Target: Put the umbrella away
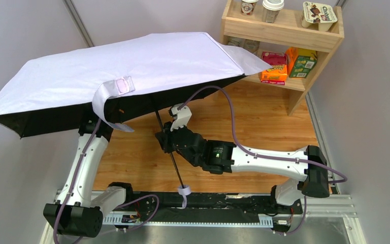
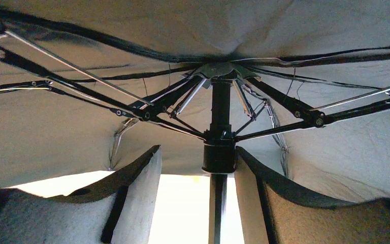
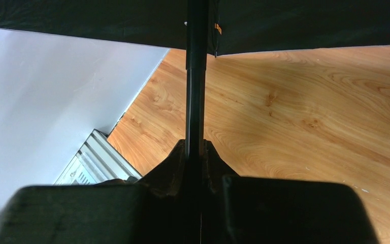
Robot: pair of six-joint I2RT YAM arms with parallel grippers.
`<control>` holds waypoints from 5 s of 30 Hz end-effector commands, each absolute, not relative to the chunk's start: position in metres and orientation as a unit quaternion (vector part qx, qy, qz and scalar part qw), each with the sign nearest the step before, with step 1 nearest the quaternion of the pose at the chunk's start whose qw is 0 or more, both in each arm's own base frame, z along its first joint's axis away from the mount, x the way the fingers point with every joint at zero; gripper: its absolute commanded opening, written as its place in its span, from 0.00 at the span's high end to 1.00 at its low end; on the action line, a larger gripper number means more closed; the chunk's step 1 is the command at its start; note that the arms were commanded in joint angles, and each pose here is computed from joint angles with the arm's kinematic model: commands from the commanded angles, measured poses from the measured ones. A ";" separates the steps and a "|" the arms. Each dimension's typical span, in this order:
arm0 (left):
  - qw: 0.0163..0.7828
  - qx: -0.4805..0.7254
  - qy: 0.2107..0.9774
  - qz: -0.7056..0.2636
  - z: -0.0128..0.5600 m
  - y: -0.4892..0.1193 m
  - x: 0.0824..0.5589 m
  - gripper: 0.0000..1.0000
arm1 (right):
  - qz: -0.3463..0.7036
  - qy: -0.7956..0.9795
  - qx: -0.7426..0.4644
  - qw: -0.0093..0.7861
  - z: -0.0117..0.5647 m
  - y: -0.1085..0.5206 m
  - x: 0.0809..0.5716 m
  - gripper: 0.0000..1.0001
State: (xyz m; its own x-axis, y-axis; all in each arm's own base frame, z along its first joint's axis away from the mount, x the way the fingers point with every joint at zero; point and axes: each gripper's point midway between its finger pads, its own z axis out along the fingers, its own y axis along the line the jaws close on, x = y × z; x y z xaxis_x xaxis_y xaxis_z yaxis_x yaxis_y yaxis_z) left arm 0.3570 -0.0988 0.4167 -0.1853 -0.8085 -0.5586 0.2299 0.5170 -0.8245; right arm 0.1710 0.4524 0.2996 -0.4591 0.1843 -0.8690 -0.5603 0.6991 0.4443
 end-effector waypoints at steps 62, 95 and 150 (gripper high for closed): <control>0.374 -0.080 0.737 -0.557 0.266 -0.227 0.181 0.33 | 0.366 0.713 -0.073 0.594 0.366 0.382 0.233 1.00; 0.651 -0.016 0.671 -0.356 0.443 -0.124 0.182 0.26 | 0.474 0.534 -0.355 0.603 0.303 0.284 0.192 1.00; 0.701 0.221 0.603 -0.309 0.474 -0.203 0.243 1.00 | 0.387 0.734 -0.206 0.519 0.227 0.268 0.235 0.00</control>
State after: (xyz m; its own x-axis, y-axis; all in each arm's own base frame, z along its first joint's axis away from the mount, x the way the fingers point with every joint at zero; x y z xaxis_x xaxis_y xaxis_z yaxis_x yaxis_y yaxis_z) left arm 0.2397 -0.2339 0.4135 -0.2504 -0.2661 -0.9309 0.7174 0.5946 -0.3630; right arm 0.2115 0.2916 0.2511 -0.2677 0.0937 -0.9589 -0.8635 0.4181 0.2819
